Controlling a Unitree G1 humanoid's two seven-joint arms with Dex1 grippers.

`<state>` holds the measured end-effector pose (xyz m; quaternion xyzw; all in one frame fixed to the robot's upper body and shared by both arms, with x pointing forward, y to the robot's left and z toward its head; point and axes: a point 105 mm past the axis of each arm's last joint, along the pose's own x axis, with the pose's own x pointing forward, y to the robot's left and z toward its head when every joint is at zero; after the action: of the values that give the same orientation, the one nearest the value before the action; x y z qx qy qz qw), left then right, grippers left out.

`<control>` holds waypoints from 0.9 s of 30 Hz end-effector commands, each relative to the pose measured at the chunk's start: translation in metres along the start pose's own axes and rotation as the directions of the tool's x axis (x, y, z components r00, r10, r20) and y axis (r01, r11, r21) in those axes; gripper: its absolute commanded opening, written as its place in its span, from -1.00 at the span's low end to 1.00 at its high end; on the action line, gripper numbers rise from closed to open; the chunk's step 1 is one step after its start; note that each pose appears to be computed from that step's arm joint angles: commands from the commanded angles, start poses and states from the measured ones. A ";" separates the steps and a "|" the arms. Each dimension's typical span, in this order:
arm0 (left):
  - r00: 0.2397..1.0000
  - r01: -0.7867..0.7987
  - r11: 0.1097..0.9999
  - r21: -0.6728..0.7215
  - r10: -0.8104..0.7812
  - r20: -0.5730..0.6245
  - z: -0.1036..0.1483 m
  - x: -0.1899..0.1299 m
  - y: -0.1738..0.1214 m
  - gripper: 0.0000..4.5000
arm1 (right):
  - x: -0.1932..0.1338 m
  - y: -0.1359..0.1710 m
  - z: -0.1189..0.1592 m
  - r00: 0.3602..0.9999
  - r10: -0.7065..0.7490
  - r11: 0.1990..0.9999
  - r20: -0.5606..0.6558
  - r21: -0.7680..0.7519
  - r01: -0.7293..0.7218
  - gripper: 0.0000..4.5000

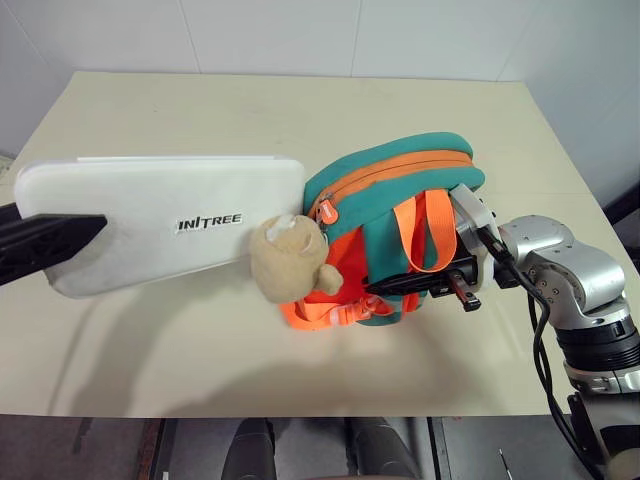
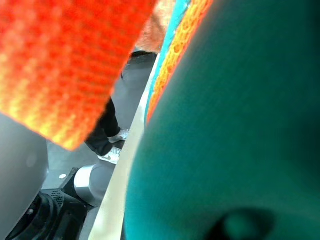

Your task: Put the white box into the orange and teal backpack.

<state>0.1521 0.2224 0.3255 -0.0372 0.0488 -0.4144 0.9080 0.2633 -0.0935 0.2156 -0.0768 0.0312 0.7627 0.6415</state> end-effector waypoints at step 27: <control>0.966 0.256 0.890 0.376 -0.244 -0.082 0.004 0.020 -0.001 -0.42 | 0.009 -0.005 -0.003 1.000 0.032 0.999 0.000 -0.020 -0.032 -1.00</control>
<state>0.1729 0.2154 0.3209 0.1280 -0.0030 -0.4961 0.8588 0.2708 -0.0862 0.2111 -0.0760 0.0266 0.7686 0.6346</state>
